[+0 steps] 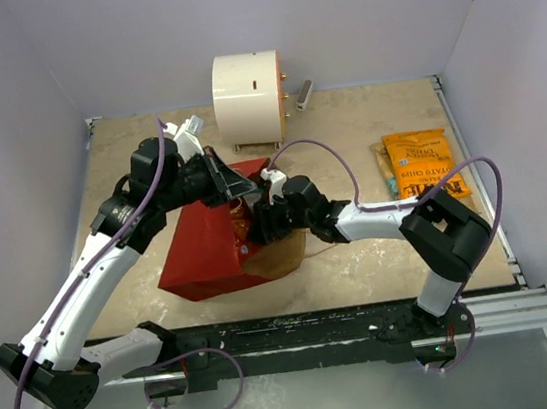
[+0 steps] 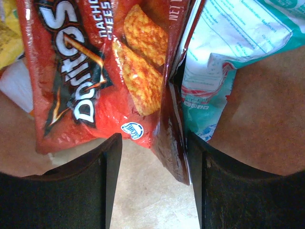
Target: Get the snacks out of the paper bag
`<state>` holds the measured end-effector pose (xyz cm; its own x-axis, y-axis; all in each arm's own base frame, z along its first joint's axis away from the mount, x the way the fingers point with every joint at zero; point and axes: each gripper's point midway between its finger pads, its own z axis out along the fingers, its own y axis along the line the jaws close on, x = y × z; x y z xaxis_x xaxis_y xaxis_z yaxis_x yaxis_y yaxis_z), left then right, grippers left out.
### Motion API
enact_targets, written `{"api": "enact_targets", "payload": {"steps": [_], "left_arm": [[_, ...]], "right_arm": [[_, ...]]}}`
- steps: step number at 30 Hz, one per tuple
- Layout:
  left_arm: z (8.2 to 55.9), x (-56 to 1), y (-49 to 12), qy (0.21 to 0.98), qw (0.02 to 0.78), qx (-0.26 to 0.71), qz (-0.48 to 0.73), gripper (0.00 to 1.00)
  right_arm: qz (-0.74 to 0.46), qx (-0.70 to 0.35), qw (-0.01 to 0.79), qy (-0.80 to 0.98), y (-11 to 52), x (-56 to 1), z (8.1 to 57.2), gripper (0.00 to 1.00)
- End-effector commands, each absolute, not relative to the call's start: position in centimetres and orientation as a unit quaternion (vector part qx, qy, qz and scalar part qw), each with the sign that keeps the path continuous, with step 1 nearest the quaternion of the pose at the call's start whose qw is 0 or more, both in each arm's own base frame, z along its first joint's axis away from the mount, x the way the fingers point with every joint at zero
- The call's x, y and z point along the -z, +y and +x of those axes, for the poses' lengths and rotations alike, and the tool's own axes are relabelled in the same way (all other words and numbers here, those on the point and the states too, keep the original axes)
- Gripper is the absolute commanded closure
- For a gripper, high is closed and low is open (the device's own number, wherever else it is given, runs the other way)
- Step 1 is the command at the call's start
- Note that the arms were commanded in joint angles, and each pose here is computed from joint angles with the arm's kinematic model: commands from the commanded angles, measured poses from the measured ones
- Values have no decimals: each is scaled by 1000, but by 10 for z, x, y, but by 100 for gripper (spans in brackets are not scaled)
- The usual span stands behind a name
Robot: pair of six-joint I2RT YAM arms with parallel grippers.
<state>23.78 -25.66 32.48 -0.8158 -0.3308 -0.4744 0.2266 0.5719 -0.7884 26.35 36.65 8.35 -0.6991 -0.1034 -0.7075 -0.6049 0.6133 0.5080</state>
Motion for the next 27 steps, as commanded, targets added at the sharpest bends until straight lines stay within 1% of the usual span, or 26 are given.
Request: {"api": "enact_targets", "payload": {"steps": [1,3,5,10,14,15,17,19,22,23,25,27], "left_arm": [[238,-353,-259,813,329,480,-3,100],[237,-352,-259,814,328,480,-2,100],[237,-352,-259,814,328,480,0,100],[237,-351,-259,816,328,476,5,100],[236,-349,-257,818,328,472,4,100],[236,-349,-256,819,329,470,4,100],[235,-348,-256,819,329,469,3,100],[235,-349,-256,819,329,470,5,100],[235,-349,-256,819,329,470,5,100],[235,-351,-256,819,330,470,5,100],[235,-352,-254,819,333,468,5,100],[234,-352,-252,822,334,461,2,100]], "right_arm": [[-203,-379,359,828,372,-89,279,40],[-210,-380,352,829,374,-86,277,43],[-220,-393,342,825,379,-87,272,49],[-232,-434,340,801,390,-100,261,56],[-237,-474,330,781,403,-109,250,69],[-240,-482,327,777,406,-112,246,70],[-245,-493,326,768,412,-117,241,70],[-246,-503,325,762,415,-120,240,67],[-232,-489,319,778,417,-108,247,54],[-229,-484,317,783,417,-104,248,53],[-220,-474,309,795,417,-95,251,56],[-215,-465,302,804,417,-91,254,65]]}}
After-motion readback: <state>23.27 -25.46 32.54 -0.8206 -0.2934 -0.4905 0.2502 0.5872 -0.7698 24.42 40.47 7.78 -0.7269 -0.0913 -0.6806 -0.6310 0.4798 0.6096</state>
